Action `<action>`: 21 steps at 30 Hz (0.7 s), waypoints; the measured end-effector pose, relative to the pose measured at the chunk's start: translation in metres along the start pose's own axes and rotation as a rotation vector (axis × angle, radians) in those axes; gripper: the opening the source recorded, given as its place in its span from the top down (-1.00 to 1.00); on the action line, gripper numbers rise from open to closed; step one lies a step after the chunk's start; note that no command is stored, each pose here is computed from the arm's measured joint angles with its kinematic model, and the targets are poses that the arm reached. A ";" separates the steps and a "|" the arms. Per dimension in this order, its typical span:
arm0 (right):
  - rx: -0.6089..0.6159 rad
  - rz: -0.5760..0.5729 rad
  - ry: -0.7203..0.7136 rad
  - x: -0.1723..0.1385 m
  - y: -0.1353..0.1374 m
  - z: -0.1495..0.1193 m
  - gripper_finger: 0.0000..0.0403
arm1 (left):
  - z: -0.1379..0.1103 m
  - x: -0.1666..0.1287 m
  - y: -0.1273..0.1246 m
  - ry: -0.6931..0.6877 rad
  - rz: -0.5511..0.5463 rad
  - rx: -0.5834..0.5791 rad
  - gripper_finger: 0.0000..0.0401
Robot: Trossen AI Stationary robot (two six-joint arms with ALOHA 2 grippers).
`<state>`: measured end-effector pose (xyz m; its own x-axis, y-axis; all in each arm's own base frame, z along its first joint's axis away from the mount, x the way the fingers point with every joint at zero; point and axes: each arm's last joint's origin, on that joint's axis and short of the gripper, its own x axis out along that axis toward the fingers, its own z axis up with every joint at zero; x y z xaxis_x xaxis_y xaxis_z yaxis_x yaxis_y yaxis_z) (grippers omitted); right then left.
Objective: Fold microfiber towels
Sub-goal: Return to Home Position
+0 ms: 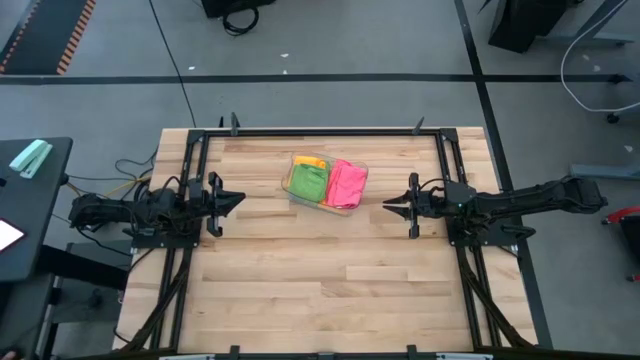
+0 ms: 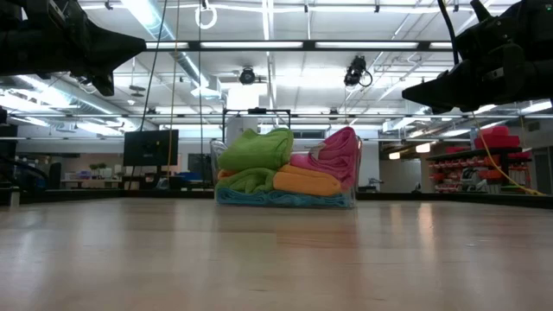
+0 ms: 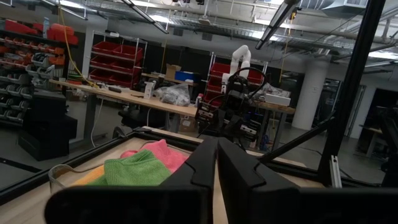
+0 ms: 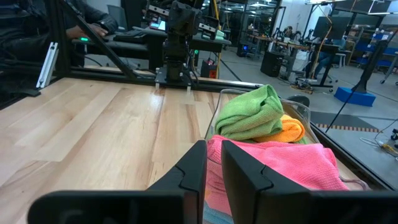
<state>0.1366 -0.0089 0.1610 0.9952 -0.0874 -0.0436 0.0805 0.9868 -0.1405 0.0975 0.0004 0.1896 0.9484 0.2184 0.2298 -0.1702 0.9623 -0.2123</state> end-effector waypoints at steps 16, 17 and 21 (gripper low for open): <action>0.000 0.000 0.000 0.000 0.000 0.000 0.71 | 0.000 0.000 0.000 0.000 0.000 0.000 0.87; 0.000 0.000 0.000 0.000 0.000 0.000 0.71 | 0.000 0.000 0.000 0.000 0.000 0.000 0.87; 0.000 0.000 0.000 0.000 0.000 0.000 0.71 | 0.000 0.000 0.000 0.000 0.000 0.000 0.88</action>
<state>0.1366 -0.0089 0.1610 0.9952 -0.0875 -0.0440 0.0805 0.9868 -0.1405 0.0975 0.0004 0.1896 0.9484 0.2184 0.2299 -0.1701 0.9623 -0.2124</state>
